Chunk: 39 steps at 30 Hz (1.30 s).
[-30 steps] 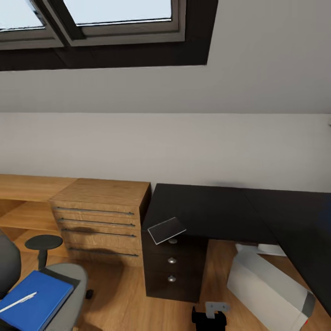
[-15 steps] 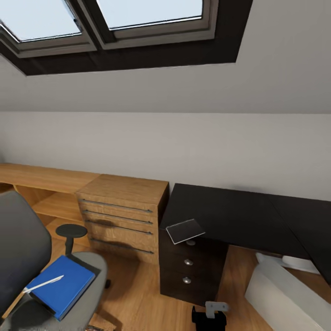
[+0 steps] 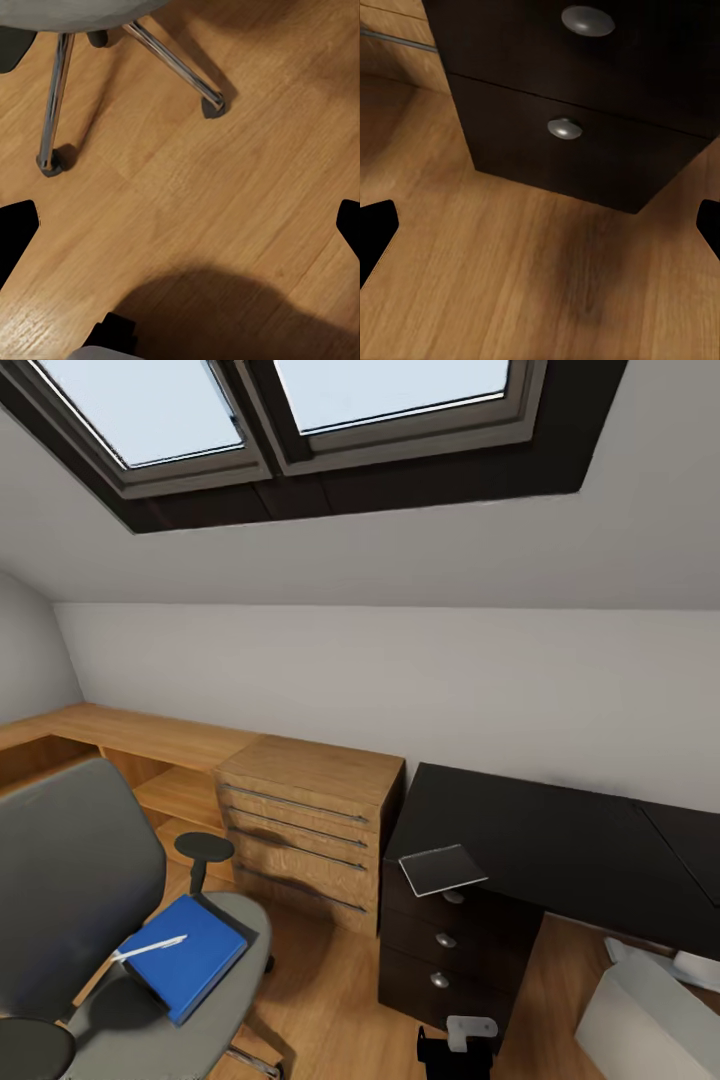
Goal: In the bedroom, organize the workspace by keeping the computer under the desk, ensuring the monitor is on the desk, placing the keyboard on the desk next to the monitor, placing the mouse on the desk next to the keyboard, moving the folder from the swivel chair onto the desk next to the mouse, stacking the notebook on top of the folder with the pen on top of the notebook, and positioning the swivel chair next to the desk.
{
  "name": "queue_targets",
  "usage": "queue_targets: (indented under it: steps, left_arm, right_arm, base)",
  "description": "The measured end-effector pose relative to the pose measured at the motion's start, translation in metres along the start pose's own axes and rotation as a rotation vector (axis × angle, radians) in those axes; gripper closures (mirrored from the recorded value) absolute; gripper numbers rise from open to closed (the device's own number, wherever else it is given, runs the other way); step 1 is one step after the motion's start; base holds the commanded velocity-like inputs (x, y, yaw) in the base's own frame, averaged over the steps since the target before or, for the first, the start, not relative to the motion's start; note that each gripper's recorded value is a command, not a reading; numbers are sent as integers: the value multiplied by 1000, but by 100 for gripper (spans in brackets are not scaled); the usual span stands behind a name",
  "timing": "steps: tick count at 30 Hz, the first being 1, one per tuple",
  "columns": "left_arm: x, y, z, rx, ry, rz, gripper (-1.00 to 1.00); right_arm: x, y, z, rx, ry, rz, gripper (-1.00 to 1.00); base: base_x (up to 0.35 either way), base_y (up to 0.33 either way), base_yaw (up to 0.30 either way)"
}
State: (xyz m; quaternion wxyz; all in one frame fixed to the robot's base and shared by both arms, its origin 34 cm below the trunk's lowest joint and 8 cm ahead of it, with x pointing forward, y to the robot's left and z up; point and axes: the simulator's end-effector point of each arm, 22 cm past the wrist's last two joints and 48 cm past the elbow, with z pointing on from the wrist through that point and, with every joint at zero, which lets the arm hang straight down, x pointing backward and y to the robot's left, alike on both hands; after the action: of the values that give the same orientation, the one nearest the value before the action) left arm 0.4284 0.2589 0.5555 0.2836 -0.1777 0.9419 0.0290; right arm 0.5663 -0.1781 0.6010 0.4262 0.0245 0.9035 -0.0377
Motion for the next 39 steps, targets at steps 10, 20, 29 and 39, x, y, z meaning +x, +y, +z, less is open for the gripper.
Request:
queue_targets:
  steps: [10,20,29,39]
  left_arm:
    - [-1,1,0,-1,-3,2,-100]
    - [0,2,0,-5,0,-1,-100]
    - [13,6,1,-14,26,8,-100]
    - [14,8,1,-19,29,7,-100]
  right_arm:
    - [-3,0,0,2,-10,6,-100]
    - [-3,0,0,3,-10,8,-100]
    - [-3,0,0,2,-11,8,-100]
    - [-4,0,0,1,-14,6,-100]
  base:
    - [0,0,39]
    - [0,0,201]
    - [0,0,279]
    - [0,0,281]
